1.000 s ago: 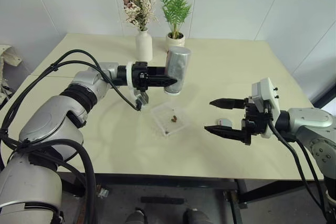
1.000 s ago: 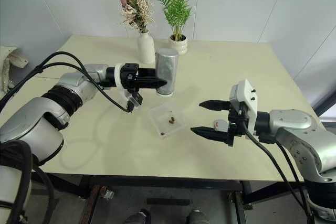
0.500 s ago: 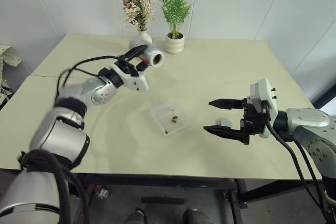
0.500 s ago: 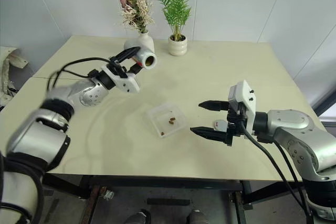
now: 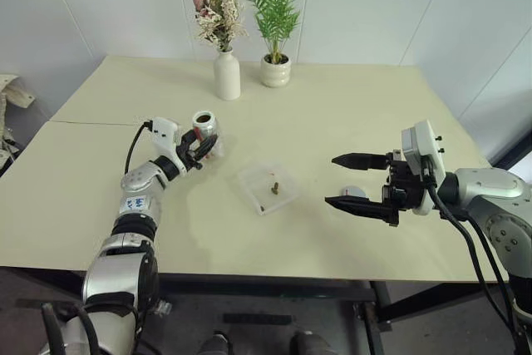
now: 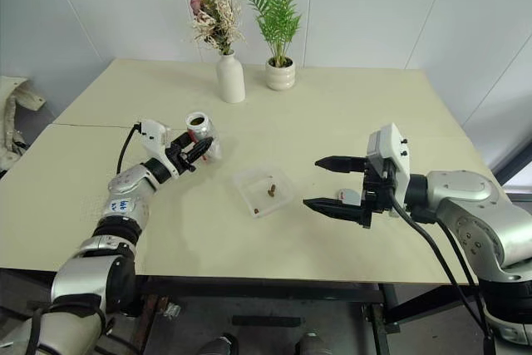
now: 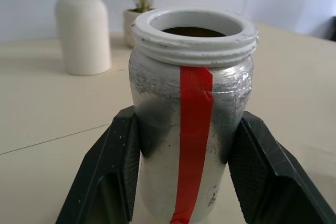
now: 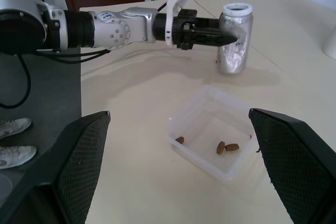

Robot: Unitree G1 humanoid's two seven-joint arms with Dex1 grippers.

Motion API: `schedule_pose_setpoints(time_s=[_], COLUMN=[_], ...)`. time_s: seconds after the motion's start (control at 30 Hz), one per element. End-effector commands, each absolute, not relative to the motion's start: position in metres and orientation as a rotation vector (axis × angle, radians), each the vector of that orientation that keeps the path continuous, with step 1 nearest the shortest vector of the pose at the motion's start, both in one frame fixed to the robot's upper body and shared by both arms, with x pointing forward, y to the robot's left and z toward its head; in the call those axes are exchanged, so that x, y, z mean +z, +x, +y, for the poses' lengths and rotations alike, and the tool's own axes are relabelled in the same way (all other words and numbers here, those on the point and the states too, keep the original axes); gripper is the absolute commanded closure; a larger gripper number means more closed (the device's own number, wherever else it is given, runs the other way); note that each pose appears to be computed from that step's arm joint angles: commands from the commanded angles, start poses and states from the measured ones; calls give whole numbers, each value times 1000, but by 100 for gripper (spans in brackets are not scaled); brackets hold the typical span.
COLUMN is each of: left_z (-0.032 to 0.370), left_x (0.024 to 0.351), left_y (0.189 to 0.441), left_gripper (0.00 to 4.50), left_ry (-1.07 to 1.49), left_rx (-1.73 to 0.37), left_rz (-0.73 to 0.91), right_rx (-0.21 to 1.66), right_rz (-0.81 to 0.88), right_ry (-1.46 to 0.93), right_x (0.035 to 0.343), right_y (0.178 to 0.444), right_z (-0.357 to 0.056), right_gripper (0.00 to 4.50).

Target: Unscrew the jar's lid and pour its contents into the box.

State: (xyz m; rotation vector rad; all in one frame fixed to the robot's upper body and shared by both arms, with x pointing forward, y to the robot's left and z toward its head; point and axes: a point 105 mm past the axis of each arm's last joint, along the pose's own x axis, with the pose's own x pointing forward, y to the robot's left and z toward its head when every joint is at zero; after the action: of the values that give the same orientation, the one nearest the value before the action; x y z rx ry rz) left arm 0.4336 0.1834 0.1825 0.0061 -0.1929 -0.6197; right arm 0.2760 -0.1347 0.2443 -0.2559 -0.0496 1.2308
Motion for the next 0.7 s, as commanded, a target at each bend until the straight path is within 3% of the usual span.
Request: schedule_pose_setpoints(time_s=[0.03,0.3,0.57,0.7], left_z=[184,182,178,180], left_x=[197,177,177,180], left_y=[427,420,418,420], left_gripper=[243,243,10,2], left_ry=[-25,6,125,129], left_rx=[-649,-707,-768,-761], left_rz=[-247,-165,-126,-129], right_rx=[1233,1237,1237,1237], right_rz=[-104,-101,-98,-100], right_ry=[-278,-286,-294,-295], right_x=[254,254,253,253], right_y=[272,271,270,271], right_z=[-134,-134,-135,-134], right_gripper=[4,4,0,0])
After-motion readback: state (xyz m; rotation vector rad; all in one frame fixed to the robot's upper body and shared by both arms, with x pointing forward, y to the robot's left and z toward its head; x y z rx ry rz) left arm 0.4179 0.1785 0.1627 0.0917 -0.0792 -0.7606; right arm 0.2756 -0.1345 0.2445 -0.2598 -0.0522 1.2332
